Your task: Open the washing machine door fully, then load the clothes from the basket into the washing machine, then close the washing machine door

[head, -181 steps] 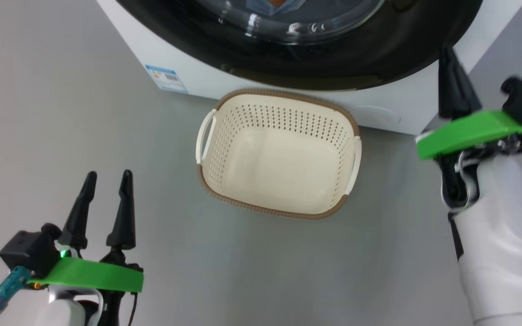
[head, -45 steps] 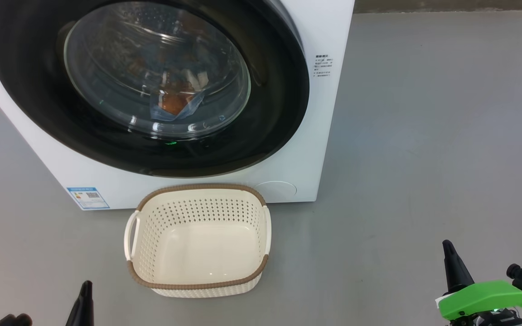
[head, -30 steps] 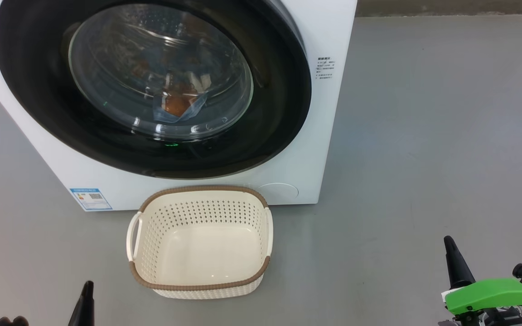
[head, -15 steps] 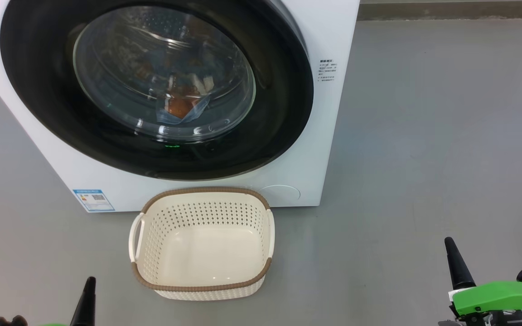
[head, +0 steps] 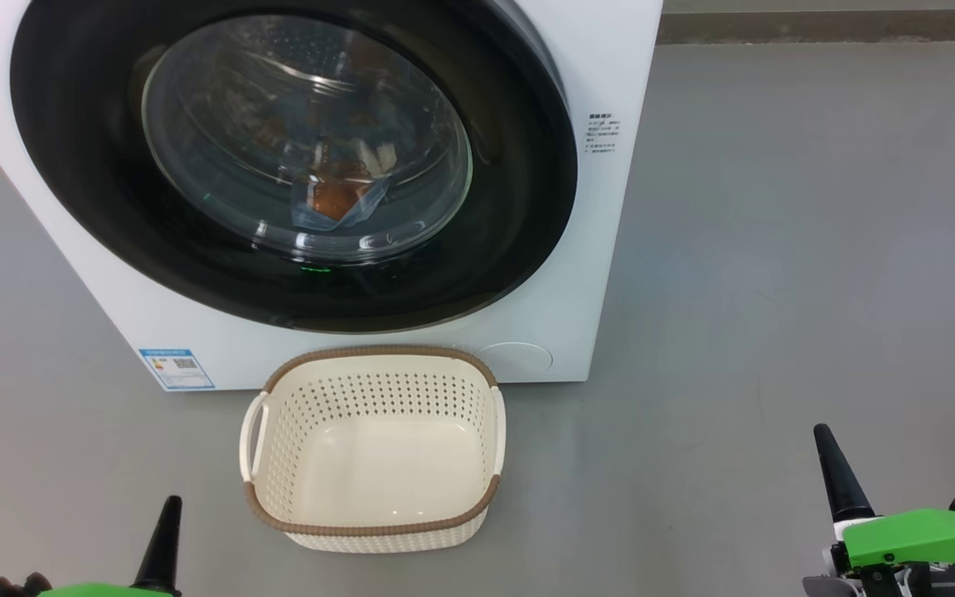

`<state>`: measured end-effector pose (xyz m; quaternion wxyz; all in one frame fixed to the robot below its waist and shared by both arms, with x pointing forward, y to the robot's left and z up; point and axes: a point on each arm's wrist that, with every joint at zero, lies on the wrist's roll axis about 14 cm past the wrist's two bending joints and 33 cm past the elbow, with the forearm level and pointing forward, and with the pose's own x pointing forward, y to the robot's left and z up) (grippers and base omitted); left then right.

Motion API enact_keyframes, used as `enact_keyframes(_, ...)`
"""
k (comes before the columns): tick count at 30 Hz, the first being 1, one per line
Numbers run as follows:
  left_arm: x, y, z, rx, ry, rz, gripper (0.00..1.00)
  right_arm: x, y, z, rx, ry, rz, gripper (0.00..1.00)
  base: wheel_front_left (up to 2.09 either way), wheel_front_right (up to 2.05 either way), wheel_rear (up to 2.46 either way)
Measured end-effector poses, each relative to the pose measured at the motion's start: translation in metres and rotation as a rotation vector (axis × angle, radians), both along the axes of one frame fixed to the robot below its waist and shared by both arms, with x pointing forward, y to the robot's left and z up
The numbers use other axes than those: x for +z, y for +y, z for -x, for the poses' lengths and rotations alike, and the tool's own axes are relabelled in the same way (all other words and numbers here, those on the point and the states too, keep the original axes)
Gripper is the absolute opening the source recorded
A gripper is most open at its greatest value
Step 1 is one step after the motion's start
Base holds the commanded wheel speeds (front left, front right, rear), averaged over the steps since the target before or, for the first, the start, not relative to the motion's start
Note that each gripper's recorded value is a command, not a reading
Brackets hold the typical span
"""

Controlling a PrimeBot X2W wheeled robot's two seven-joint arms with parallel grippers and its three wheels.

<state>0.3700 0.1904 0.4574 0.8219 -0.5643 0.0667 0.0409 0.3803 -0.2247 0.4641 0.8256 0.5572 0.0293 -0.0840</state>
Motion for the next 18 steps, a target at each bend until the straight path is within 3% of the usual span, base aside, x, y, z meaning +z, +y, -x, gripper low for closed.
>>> enact_keyframes(18, 0.011, -0.002, -0.004, 0.013, -0.029, 0.177, 0.0, 0.016, 0.007, -0.005, 0.012, -0.065, -0.186, 0.0, 0.0, 0.0, 0.0)
